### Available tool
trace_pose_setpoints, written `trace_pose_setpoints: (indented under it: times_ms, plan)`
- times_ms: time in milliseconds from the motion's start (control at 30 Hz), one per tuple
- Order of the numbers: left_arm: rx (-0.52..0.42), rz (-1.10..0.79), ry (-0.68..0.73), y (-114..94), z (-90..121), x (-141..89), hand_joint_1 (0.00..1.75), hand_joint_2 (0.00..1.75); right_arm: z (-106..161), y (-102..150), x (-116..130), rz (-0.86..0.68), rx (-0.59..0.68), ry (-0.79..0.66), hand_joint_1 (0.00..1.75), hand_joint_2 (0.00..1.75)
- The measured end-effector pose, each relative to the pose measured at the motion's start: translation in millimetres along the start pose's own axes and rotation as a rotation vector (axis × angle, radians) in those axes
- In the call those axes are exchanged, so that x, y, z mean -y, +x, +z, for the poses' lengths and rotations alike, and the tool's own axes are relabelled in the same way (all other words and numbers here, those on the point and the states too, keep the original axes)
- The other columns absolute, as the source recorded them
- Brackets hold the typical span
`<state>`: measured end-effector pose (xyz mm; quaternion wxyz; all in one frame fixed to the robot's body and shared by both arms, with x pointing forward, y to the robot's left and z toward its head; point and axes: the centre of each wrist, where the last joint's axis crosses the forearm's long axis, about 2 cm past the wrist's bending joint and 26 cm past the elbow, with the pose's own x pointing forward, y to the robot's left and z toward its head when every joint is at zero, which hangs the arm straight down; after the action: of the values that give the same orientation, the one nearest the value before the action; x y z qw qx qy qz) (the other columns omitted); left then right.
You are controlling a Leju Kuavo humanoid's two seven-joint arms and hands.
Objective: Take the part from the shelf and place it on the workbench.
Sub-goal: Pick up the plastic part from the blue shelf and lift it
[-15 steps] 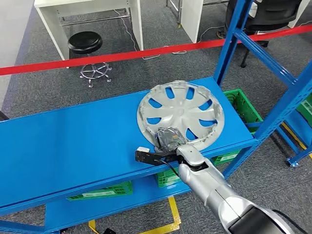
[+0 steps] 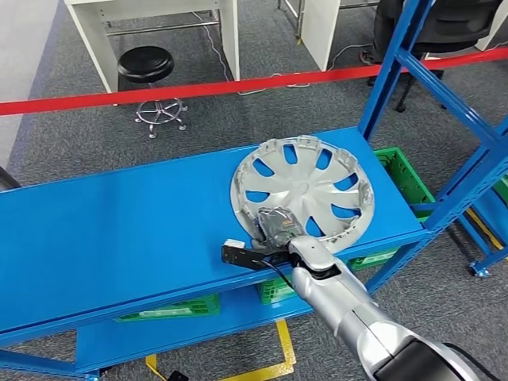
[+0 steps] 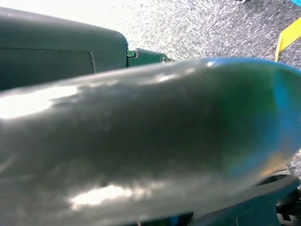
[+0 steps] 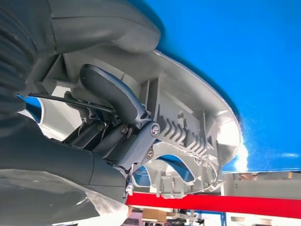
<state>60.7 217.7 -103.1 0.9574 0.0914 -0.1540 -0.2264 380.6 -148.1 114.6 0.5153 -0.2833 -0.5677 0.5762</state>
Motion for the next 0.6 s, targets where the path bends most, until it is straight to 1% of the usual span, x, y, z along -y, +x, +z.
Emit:
trace_pose_setpoints:
  times_ms: [200,433,600]
  plan:
    - [0.000,0.003,0.007,0.4,-0.1,-0.5,0.00,0.00,-1.4,3.1,3.8,0.008,0.018,-0.010,1.75,1.75]
    - [-0.002,0.007,0.013,-1.6,0.0,-0.7,0.00,0.00,-0.7,3.1,2.7,0.005,0.022,-0.004,1.75,1.75]
    - [0.004,0.011,0.015,-0.7,0.1,-0.2,0.00,0.00,0.4,2.7,3.3,-0.005,0.036,-0.039,1.75,1.75]
